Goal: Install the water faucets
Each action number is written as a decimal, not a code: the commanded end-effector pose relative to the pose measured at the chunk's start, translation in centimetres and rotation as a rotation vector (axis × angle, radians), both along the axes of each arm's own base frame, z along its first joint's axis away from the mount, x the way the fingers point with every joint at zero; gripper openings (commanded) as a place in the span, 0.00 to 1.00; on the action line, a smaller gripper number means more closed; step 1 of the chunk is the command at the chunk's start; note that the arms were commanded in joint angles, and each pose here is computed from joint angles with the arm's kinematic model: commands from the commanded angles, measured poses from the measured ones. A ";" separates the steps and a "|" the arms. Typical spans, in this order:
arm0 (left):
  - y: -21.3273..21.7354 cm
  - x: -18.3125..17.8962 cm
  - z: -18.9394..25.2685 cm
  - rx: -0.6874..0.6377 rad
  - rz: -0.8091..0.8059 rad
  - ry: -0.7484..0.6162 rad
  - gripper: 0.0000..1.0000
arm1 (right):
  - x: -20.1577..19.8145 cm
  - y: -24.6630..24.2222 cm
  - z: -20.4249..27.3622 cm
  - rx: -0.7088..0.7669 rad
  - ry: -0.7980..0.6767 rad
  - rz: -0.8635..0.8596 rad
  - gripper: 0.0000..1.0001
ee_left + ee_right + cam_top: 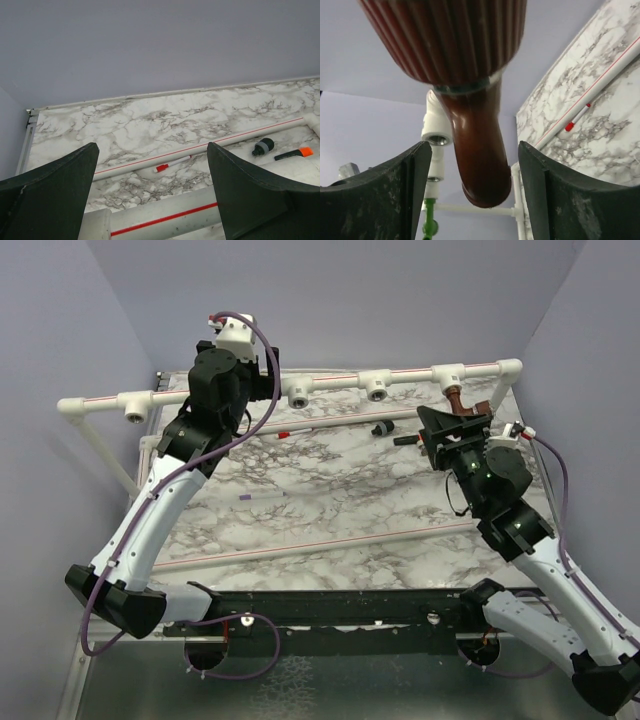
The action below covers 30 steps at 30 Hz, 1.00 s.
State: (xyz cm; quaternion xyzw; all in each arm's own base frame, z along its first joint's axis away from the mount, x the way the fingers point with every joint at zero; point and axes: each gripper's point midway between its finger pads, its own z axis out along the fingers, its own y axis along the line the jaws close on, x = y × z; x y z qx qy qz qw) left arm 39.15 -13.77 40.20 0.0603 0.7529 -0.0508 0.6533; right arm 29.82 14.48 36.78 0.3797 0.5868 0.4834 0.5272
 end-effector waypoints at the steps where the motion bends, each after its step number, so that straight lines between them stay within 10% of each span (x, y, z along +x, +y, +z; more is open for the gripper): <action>1: -3.5 -1.3 -9.2 0.106 -0.161 0.282 0.91 | -1.4 0.6 -1.0 -0.092 0.039 0.063 0.79; 19: -3.5 -1.3 -9.3 0.113 -0.161 0.287 0.91 | -4.6 -8.2 4.4 -0.771 -0.089 -0.203 0.84; 30: -3.5 -1.1 -9.4 0.118 -0.157 0.287 0.91 | -5.8 -7.8 8.3 -1.434 -0.381 -0.100 0.84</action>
